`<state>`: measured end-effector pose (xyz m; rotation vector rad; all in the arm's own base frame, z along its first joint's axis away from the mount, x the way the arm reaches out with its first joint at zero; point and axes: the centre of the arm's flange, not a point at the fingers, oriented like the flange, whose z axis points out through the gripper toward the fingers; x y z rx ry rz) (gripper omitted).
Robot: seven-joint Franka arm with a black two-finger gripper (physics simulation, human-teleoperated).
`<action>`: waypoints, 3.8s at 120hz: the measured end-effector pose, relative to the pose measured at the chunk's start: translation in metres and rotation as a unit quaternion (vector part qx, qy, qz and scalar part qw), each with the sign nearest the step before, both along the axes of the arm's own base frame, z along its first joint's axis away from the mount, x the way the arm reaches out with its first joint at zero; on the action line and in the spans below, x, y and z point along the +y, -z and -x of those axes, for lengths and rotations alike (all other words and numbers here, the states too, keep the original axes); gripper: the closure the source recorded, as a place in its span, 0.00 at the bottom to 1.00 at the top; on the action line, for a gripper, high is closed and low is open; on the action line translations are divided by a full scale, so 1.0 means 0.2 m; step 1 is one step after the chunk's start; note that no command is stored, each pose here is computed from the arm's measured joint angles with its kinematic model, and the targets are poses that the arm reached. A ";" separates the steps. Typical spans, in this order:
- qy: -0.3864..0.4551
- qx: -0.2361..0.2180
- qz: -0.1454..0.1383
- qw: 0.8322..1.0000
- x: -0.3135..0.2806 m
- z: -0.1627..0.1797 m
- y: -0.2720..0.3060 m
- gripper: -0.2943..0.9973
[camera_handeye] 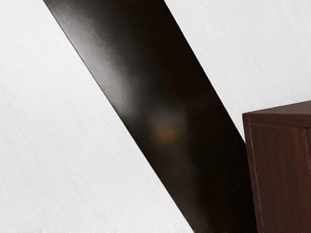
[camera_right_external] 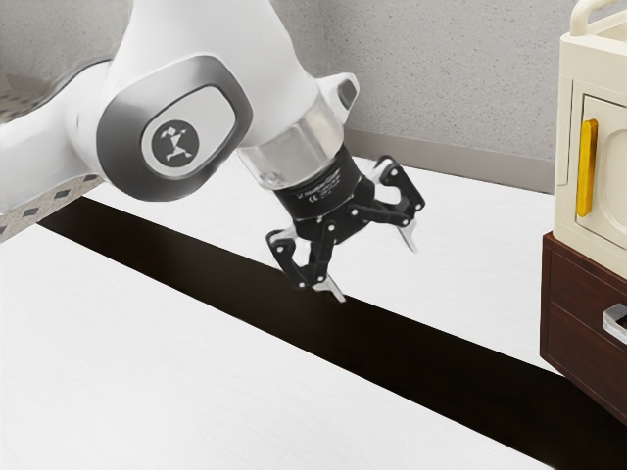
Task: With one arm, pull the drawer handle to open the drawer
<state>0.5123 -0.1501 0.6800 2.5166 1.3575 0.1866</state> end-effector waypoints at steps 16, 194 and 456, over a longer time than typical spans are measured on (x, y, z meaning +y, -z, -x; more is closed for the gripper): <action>-0.010 -0.017 0.016 1.000 -0.13 -0.05 0.08 0.25; -0.010 -0.061 0.141 0.988 -0.92 -0.40 0.56 0.28; -0.033 -0.040 0.111 0.992 -0.82 -0.04 0.65 0.84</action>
